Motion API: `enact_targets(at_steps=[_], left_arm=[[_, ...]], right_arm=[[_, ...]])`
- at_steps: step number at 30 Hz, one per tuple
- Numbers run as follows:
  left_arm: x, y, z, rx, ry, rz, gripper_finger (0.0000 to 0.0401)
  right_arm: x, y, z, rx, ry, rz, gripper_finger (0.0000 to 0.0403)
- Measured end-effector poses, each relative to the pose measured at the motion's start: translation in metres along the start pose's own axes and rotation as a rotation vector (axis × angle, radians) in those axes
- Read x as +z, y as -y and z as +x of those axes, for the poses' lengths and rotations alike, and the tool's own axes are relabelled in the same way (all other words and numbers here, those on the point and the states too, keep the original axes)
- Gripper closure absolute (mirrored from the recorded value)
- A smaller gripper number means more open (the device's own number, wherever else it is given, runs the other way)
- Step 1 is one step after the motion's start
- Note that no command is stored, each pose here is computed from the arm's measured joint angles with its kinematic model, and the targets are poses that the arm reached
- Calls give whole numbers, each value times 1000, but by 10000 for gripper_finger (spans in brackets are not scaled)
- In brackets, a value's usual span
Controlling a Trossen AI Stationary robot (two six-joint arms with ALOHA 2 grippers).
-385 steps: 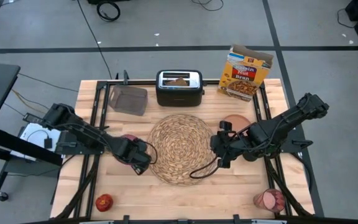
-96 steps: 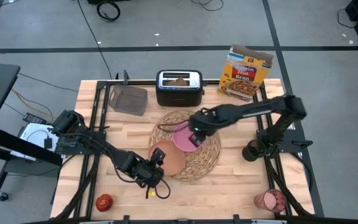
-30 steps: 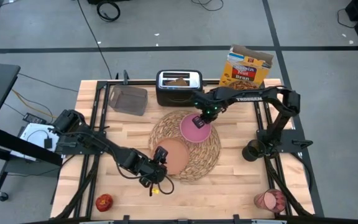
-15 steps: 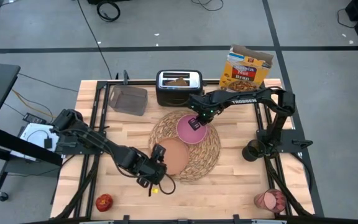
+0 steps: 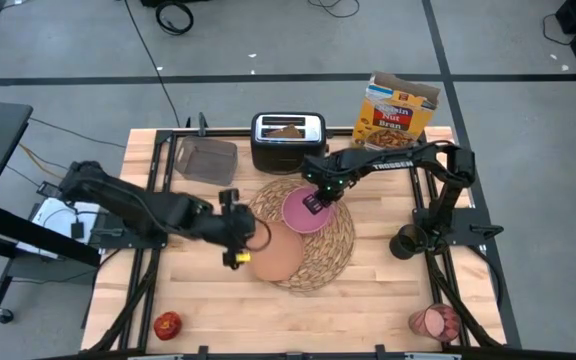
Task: Arrange a breakfast setting
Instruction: Put the brown plate beside the pink bowl on the brown placemat, then pour the cereal from the cereal box into the pink bowl on the brown placemat
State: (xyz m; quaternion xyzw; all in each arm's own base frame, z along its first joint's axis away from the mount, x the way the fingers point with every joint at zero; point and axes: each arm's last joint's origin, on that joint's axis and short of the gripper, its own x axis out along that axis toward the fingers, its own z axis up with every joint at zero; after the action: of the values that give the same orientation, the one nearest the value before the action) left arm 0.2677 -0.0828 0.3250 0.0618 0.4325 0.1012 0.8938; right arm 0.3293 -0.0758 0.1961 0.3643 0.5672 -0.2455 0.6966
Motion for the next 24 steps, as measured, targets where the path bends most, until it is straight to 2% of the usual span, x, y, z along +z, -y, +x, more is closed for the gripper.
enact_targets(at_steps=[9,15,19,24], left_arm=[[2,-27,-20,27,70,-139,193],[3,-37,-25,32,106,-194,193],[5,-38,-27,27,131,-216,193],[-3,-31,-8,-1,171,-281,194]], right_arm=[[-9,-3,-10,-4,-7,-18,268],[-28,4,-48,-54,21,-22,247],[-53,5,-85,-73,89,-74,235],[-108,-10,-129,21,212,-202,226]])
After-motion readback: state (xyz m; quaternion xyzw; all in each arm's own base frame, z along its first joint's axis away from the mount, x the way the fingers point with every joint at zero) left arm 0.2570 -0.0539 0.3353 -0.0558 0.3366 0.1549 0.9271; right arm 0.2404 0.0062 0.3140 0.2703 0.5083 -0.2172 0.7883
